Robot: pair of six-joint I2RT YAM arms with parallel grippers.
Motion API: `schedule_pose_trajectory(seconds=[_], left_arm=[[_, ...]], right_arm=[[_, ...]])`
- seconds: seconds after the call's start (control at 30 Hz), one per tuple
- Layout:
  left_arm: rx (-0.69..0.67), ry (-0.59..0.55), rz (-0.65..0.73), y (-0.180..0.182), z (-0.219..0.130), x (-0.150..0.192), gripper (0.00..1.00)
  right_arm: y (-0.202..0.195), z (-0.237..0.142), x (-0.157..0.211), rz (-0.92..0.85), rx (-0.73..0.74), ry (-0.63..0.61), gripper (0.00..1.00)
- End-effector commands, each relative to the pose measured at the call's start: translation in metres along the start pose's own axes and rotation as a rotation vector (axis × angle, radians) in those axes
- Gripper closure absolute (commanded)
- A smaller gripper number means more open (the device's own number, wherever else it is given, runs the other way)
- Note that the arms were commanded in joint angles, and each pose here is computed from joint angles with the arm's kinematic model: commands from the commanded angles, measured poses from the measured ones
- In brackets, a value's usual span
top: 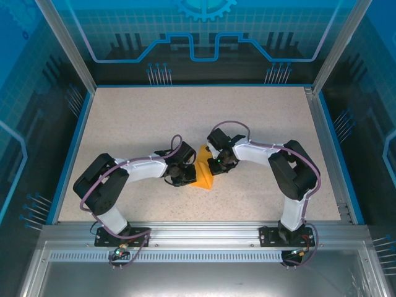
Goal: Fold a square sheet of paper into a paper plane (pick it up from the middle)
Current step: Fold the triangle a second time at the center of the table.
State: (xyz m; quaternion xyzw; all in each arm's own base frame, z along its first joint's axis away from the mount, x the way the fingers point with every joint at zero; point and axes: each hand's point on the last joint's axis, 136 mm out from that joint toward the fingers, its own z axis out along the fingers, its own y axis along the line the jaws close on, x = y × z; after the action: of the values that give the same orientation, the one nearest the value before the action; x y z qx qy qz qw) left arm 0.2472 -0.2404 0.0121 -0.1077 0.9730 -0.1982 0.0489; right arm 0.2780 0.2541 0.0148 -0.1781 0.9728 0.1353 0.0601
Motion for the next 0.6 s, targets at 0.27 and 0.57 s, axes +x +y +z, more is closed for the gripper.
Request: schedule_pose_trajectory(seconds=[0.27, 0.57], left_arm=[[0.004, 0.029, 0.024, -0.002, 0.0, 0.004, 0.84], [0.252, -0.095, 0.018, -0.051, -0.055, -0.025, 0.89]], right_arm=[[0.001, 0.008, 0.005, -0.001, 0.014, 0.044, 0.98], [-0.004, 0.014, 0.011, 0.0, 0.036, 0.073, 0.98]])
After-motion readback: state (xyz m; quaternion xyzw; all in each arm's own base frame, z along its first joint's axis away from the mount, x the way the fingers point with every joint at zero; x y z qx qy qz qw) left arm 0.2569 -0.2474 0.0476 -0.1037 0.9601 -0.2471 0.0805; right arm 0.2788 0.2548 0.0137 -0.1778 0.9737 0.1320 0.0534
